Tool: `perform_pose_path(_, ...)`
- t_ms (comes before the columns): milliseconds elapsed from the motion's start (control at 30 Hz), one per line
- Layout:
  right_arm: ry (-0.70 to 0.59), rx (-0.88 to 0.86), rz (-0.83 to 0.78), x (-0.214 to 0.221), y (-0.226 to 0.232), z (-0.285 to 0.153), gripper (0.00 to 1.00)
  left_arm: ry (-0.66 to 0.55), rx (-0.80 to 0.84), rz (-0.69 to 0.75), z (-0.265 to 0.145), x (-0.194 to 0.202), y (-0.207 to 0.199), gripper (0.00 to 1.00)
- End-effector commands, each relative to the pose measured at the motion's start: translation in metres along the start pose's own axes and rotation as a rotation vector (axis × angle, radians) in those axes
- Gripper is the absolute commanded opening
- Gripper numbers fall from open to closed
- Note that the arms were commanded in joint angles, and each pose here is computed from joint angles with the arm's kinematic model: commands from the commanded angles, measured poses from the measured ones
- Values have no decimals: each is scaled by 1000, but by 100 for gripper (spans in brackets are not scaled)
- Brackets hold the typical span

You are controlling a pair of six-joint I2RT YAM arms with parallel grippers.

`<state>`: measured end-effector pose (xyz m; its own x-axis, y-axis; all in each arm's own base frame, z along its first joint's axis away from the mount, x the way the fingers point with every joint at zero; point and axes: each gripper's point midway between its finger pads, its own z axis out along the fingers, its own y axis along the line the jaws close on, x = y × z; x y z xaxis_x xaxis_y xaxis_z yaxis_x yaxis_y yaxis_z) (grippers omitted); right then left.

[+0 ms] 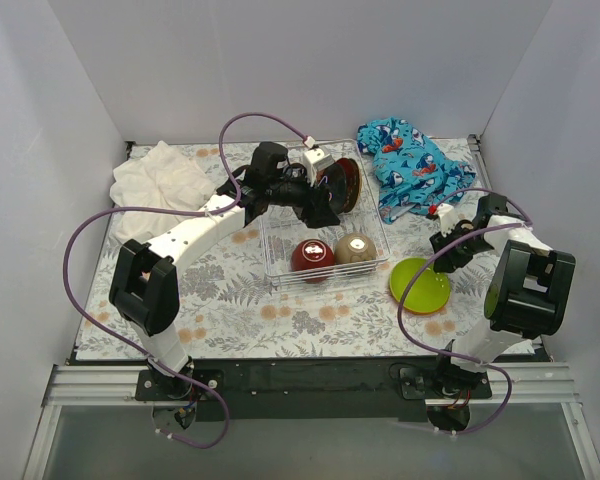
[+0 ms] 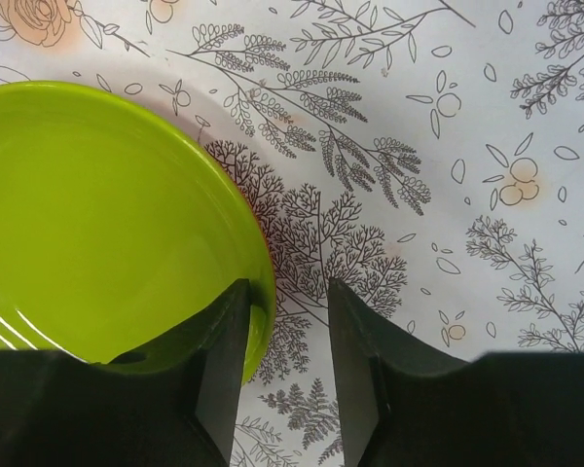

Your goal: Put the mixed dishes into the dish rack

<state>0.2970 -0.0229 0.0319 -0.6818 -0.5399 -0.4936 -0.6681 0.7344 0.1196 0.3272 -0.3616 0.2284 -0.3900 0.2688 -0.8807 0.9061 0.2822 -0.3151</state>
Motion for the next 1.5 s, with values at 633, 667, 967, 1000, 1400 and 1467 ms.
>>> perform_pose_path(633, -13, 198, -134, -15, -44, -15, 3, -11, -7, 27, 7, -9, 5, 60)
perform_pose_path(667, -14, 212, -139, -16, -44, -19, 2, -12, -5, 29, 7, -9, 5, 59)
perform_pose_path(967, -180, 252, -234, -62, -20, -71, 1, -60, 72, 35, 13, -28, -4, 60)
perform_pose_path(1000, -198, 250, -241, -65, -16, -74, 1, -66, 85, 20, 15, -31, -6, 60)
perform_pose_path(1400, -378, 214, -300, -101, 29, -121, 1, -144, 238, 60, 60, -64, -23, 60)
perform_pose_path(1467, -382, 206, -305, -102, 35, -127, 1, -133, 296, 60, 73, -59, -32, 60)
